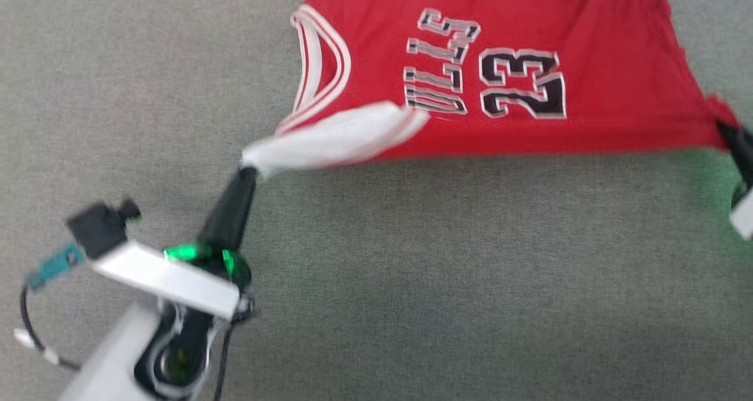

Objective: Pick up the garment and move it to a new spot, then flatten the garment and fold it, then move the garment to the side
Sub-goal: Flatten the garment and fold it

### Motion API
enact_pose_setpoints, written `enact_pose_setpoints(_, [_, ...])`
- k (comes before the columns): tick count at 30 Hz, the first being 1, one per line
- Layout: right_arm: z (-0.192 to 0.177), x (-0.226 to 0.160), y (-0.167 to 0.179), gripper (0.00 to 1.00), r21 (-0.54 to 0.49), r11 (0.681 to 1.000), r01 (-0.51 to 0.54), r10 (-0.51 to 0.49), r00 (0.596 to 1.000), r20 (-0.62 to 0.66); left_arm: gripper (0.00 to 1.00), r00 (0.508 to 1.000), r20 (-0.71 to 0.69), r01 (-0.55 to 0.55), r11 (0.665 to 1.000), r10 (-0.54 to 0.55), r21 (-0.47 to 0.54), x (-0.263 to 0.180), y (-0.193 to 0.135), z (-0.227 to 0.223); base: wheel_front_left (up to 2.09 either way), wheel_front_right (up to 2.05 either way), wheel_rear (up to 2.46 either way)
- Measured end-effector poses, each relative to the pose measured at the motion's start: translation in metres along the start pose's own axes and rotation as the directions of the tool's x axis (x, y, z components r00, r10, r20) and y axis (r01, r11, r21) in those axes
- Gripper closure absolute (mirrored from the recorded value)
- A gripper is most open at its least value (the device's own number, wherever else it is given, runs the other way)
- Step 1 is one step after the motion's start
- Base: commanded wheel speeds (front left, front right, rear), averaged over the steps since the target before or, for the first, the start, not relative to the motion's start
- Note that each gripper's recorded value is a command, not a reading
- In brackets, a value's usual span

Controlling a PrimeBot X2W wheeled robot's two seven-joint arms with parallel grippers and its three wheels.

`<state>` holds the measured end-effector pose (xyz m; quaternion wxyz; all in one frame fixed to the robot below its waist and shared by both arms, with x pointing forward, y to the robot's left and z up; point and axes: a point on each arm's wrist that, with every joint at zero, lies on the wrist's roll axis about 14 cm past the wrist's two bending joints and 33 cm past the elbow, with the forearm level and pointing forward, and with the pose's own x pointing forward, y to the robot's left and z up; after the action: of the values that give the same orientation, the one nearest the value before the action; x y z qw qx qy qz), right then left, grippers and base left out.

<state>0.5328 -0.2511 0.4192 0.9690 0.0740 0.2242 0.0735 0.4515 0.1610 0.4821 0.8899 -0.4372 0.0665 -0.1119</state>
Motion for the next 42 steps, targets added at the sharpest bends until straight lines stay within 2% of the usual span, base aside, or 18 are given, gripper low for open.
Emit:
enact_pose_setpoints(4, [-0.022,-0.03,-0.002,1.0,0.039,0.999,-0.011,0.012,1.0,-0.027,1.0,1.0,-0.015,-0.004,0.999,0.004,-0.036,-0.028,-0.006,-0.009,0.0,0.0,0.0])
enact_pose_setpoints(10, [-0.056,-0.077,-0.015,1.0,0.077,0.997,0.026,-0.019,0.995,-0.095,1.0,0.996,-0.083,-0.028,0.998,0.024,-0.048,-0.075,-0.009,-0.028,0.0,0.0,0.0])
enact_pose_setpoints(15, [-0.068,-0.104,-0.015,1.0,0.089,0.995,0.045,-0.034,0.992,-0.118,1.0,0.994,-0.105,-0.038,0.998,0.033,-0.043,-0.095,-0.012,-0.033,0.0,0.0,0.0])
enact_pose_setpoints(19, [-0.059,-0.116,-0.011,1.0,0.103,0.993,0.058,-0.05,0.995,-0.086,1.0,0.995,-0.1,-0.02,0.999,0.016,-0.037,-0.095,-0.017,-0.031,0.0,0.0,0.0])
enact_pose_setpoints(23, [-0.045,-0.117,-0.004,1.0,0.113,0.992,0.06,-0.054,0.997,-0.06,1.0,0.993,-0.108,0.04,0.999,-0.04,-0.004,-0.08,-0.028,-0.029,0.0,0.0,0.0])
enact_pose_setpoints(28, [-0.025,-0.099,0.006,1.0,0.113,0.993,0.045,-0.041,0.998,-0.037,1.0,0.988,-0.135,0.081,0.996,-0.078,0.021,-0.049,-0.03,-0.031,0.0,0.0,0.0])
enact_pose_setpoints(32, [-0.029,-0.085,0.012,1.0,0.12,0.992,0.037,-0.029,0.997,-0.072,1.0,0.986,-0.146,0.09,0.995,-0.083,0.043,-0.029,-0.027,-0.032,0.0,0.0,0.0])
enact_pose_setpoints(42, [-0.039,-0.05,0.002,1.0,0.139,0.987,0.075,-0.06,0.992,-0.109,1.0,0.981,-0.19,-0.012,0.997,0.026,0.074,0.012,0.014,-0.05,0.0,0.0,0.0])
